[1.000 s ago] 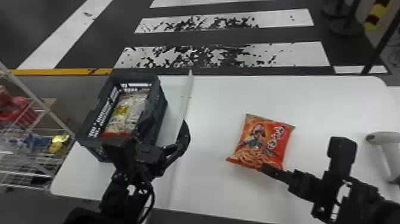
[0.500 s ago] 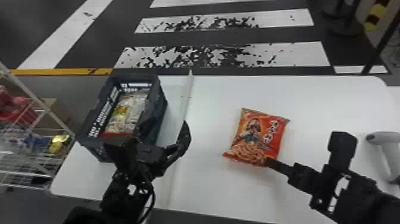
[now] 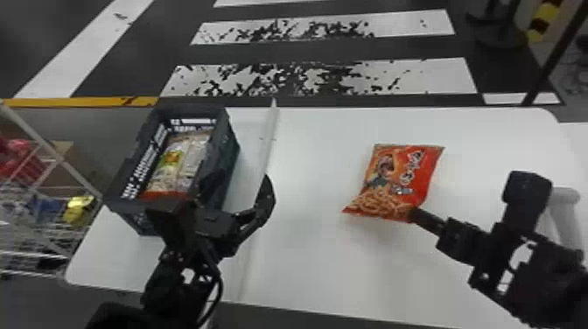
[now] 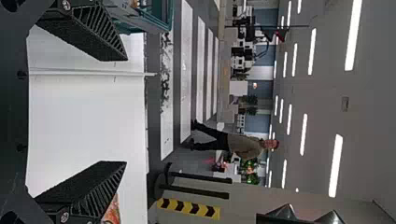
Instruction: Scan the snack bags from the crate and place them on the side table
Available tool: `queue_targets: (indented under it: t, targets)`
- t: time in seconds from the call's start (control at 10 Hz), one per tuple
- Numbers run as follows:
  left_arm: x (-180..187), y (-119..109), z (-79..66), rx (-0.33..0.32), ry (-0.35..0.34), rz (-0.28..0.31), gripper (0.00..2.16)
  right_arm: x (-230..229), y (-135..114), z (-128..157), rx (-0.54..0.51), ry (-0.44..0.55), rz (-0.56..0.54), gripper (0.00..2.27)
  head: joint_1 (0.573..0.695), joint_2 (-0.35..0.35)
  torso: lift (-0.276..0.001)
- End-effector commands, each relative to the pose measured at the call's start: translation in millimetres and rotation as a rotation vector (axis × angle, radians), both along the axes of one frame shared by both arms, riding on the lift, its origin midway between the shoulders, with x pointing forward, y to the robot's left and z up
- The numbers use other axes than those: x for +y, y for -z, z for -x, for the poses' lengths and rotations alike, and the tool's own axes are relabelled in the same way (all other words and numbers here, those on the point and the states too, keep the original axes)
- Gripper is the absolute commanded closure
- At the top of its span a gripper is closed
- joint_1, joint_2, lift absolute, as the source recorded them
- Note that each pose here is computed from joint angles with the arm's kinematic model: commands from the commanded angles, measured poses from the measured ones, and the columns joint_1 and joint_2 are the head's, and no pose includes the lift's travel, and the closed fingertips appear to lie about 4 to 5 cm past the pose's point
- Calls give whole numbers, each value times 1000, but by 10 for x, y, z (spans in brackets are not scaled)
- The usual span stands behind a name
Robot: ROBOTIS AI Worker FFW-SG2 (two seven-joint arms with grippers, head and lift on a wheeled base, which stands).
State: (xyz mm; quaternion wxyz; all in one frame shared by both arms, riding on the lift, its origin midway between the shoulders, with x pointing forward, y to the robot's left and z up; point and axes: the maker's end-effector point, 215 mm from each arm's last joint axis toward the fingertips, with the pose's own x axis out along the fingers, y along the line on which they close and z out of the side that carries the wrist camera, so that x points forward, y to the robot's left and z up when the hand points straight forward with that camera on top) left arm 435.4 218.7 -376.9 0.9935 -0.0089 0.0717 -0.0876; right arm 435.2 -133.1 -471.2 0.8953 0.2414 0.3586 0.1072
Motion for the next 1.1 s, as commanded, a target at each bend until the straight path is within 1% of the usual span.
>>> queue_targets:
  t: [0.0, 0.1, 0.3, 0.4, 0.5, 0.6, 0.8, 1.0]
  targets:
    - [-7, -6, 1, -1, -1, 2, 87, -205, -340, -91, -86, -13, 170, 2256, 695, 121, -81]
    - [-14, -13, 0, -2, -1, 3, 87, -298, -503, -142, -140, -25, 308, 2260, 695, 100, -81]
    - [-22, -4, 3, 1, 0, 11, 87, -389, -667, -191, -231, -73, 622, 2260, 695, 65, -81]
    - [-22, 7, 19, 2, 0, 11, 87, -382, -720, -200, -271, -108, 777, 2260, 695, 59, -81]
    - [-15, 0, 31, 1, -1, 11, 87, -400, -825, -216, -320, -141, 949, 2260, 695, 56, -81]
    - [-17, 5, 41, 2, 0, 12, 87, -424, -849, -188, -353, -186, 1131, 2260, 695, 56, -81]
    - [-19, 7, 56, 2, 0, 12, 87, -450, -755, -67, -382, -286, 1483, 2256, 695, 53, -81]
    - [-23, -22, 75, -6, 0, 15, 87, -318, -524, 72, -419, -412, 1661, 2256, 695, 53, -81]
